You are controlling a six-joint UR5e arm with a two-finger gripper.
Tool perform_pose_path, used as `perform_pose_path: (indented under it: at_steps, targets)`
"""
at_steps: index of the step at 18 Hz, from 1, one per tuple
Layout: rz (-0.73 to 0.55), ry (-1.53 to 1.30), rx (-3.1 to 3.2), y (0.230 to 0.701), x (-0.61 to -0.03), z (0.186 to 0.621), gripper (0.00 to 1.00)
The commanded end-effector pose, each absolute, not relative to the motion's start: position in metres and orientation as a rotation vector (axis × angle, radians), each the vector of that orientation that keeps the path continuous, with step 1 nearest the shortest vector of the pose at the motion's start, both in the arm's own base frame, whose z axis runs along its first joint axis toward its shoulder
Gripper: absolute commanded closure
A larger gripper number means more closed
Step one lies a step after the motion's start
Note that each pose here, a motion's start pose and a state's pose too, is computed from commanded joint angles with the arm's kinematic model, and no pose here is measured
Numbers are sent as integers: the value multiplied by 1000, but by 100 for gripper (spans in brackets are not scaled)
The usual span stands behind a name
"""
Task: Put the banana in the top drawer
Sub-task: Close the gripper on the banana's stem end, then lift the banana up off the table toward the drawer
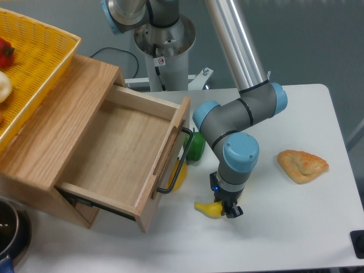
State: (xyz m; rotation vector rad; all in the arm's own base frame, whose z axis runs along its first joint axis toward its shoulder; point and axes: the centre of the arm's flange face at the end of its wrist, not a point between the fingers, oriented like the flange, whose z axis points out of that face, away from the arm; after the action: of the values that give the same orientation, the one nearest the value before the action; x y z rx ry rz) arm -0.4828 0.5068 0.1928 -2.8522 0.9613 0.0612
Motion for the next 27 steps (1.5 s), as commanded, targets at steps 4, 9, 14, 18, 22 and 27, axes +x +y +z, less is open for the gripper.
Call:
perform_pose_path:
  at_steps: [4,9,14,18,22,27]
  targets:
    - [83,921,-2815,502,-496,208,100]
    - [174,836,-2803,498,-517,248,100]
    - [278,690,-2803,497,-539,316,100]
    - [317,477,-2810,489,-538,363,100]
    - [326,269,-2792,497,-513,401,100]
    - [269,112,-2778,496,-475,449,100]
